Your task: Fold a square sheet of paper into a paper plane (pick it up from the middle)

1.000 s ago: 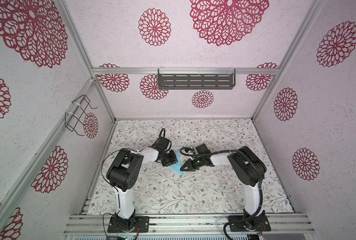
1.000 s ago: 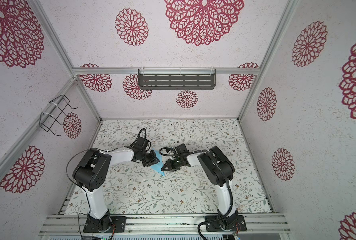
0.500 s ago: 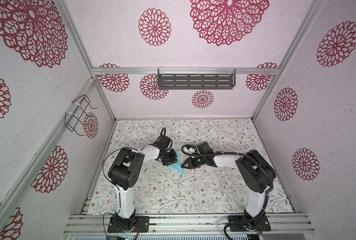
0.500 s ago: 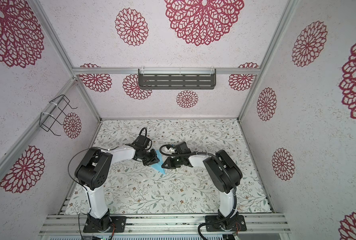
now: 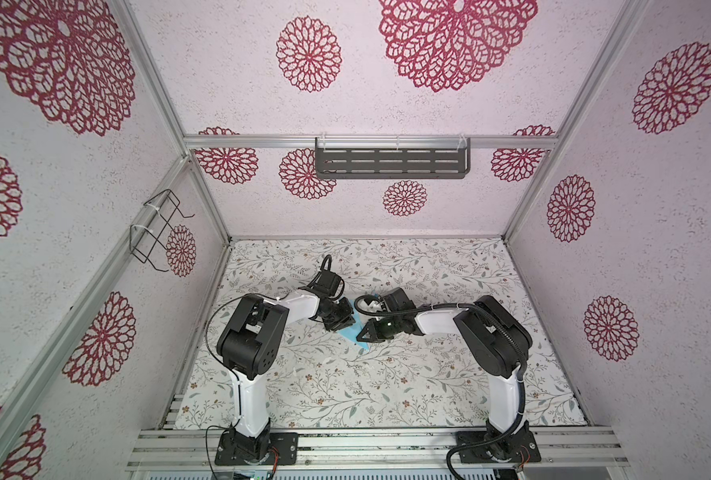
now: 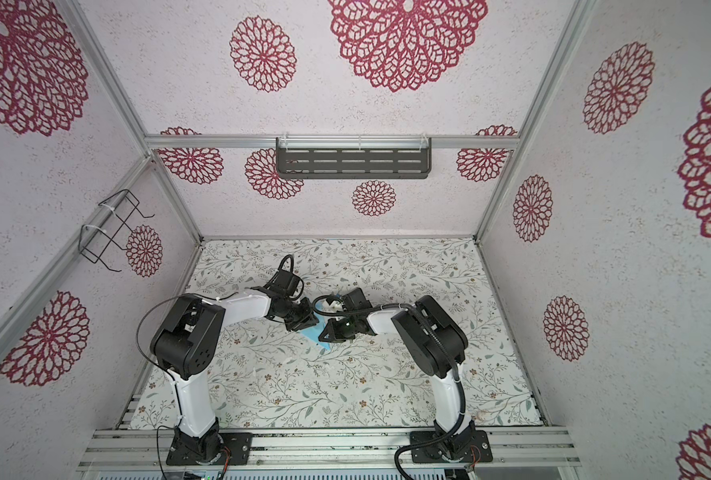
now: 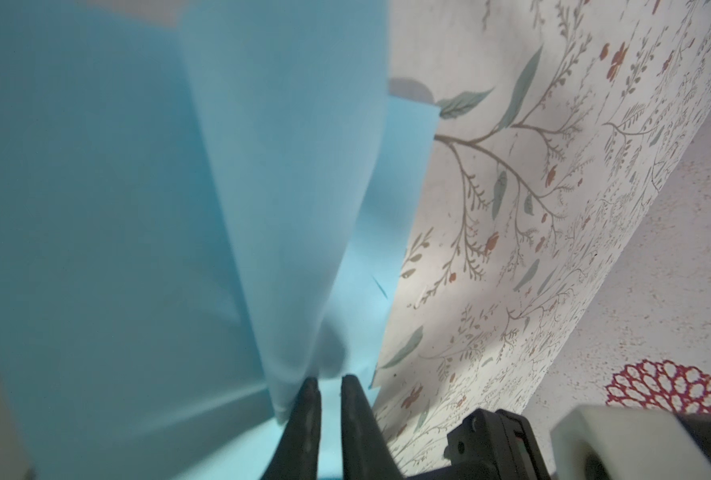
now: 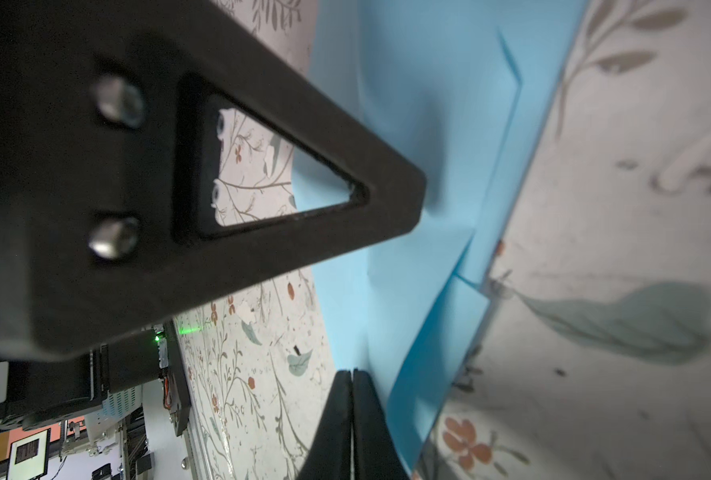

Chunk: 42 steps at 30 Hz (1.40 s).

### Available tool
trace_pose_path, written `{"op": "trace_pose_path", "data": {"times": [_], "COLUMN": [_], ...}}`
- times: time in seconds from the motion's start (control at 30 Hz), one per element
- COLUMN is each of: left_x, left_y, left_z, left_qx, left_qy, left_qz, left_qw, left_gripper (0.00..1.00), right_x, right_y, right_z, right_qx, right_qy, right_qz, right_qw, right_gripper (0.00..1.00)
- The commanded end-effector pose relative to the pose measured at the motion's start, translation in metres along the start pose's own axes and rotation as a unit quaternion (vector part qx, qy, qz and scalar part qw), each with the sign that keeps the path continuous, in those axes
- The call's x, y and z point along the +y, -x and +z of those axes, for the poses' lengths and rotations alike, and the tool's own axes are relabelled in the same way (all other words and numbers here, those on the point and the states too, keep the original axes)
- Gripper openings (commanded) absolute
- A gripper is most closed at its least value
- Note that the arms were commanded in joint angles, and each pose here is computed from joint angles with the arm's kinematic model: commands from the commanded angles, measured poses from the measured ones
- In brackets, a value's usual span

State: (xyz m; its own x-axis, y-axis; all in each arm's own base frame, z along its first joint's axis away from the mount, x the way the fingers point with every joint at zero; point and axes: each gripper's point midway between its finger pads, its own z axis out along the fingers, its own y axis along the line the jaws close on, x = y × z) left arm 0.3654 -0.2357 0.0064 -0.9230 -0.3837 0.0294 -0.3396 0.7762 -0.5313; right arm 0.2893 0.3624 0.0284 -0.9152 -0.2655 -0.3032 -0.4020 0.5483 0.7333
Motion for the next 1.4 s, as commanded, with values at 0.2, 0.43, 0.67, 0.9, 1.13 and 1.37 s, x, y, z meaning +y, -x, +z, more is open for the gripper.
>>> {"op": "trace_pose_path", "data": {"times": [0.2, 0.43, 0.67, 0.9, 1.13, 1.37], "left_x": [0.089, 0.088, 0.073, 0.007, -0.039, -0.040], "left_y": [-0.020, -0.020, -0.013, 0.009, 0.011, -0.009], "left_z": [0.028, 0.028, 0.025, 0.003, -0.035, -0.044], "left_qx": [0.026, 0.027, 0.020, -0.017, -0.063, -0.077], "left_qy": [0.150, 0.151, 0.126, 0.015, -0.087, -0.118], "left_qz": [-0.041, -0.040, -0.028, 0.020, 0.063, 0.081], "left_qw": [0.987, 0.987, 0.991, 1.000, 0.992, 0.987], "left_gripper": [0.16, 0.16, 0.16, 0.19, 0.23, 0.21], "right_x": [-0.004, -0.006, -0.020, -0.032, -0.037, -0.037], "right_y": [0.004, -0.007, -0.021, -0.027, -0.029, -0.026], "right_z": [-0.006, -0.004, -0.001, 0.001, 0.003, 0.003], "right_qx": [-0.008, 0.006, 0.015, 0.015, 0.014, 0.012], "right_qy": [0.008, 0.032, 0.032, 0.036, 0.038, 0.037], "right_qz": [0.004, 0.012, 0.030, 0.048, 0.057, 0.057], "right_qw": [1.000, 0.999, 0.999, 0.998, 0.998, 0.998], "right_gripper": [0.09, 0.10, 0.10, 0.10, 0.09, 0.09]}}
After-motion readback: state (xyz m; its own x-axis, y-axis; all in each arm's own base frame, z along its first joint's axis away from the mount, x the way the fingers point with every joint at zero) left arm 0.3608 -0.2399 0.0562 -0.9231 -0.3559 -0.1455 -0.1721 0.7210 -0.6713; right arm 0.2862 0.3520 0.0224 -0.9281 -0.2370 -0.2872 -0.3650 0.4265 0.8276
